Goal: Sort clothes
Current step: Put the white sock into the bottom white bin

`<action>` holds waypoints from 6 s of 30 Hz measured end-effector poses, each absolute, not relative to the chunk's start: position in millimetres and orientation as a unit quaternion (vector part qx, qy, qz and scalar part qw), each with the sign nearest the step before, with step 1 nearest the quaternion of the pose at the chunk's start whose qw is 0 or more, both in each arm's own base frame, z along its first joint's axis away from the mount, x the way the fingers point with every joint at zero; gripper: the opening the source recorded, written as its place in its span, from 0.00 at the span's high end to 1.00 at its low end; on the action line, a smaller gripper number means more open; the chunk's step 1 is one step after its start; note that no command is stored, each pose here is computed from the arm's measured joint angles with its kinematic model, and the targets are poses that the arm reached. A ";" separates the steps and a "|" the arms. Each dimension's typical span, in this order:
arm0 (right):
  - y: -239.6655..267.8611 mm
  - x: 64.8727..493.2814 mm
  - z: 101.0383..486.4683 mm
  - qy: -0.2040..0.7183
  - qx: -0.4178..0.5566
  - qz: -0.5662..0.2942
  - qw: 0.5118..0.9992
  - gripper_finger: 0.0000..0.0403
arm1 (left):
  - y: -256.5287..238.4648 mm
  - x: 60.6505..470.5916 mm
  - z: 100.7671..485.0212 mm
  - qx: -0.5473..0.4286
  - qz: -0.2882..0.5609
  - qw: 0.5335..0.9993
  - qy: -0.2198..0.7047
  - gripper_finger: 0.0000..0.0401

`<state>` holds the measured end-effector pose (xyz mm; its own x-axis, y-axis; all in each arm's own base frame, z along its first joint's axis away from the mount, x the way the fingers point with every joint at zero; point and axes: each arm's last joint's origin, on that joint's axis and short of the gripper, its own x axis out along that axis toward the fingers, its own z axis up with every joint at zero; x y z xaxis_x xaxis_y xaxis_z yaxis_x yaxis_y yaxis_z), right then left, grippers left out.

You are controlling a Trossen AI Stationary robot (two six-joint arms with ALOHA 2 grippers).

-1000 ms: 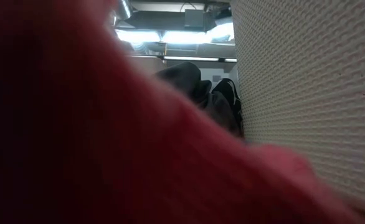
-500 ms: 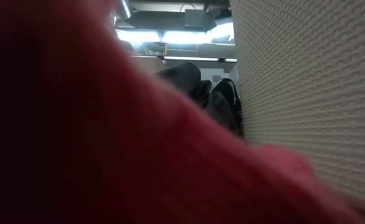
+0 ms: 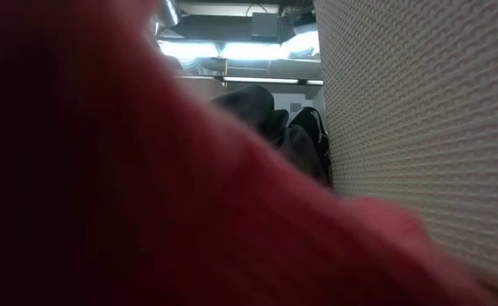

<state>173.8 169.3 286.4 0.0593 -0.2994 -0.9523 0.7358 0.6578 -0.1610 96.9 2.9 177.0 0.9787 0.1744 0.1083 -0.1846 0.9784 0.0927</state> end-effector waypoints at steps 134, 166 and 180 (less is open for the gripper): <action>110.2 269.7 324.3 0.351 -0.077 -0.289 0.887 0.30 | -92.7 199.3 249.3 -0.096 0.145 0.752 0.636 0.63; 110.7 270.7 324.9 0.347 -0.075 -0.287 0.890 0.30 | -116.0 130.8 135.4 -0.275 0.247 0.650 0.664 0.63; 110.8 270.9 325.0 0.347 -0.077 -0.286 0.890 0.30 | -132.4 146.7 164.3 -0.216 0.109 0.682 0.691 0.98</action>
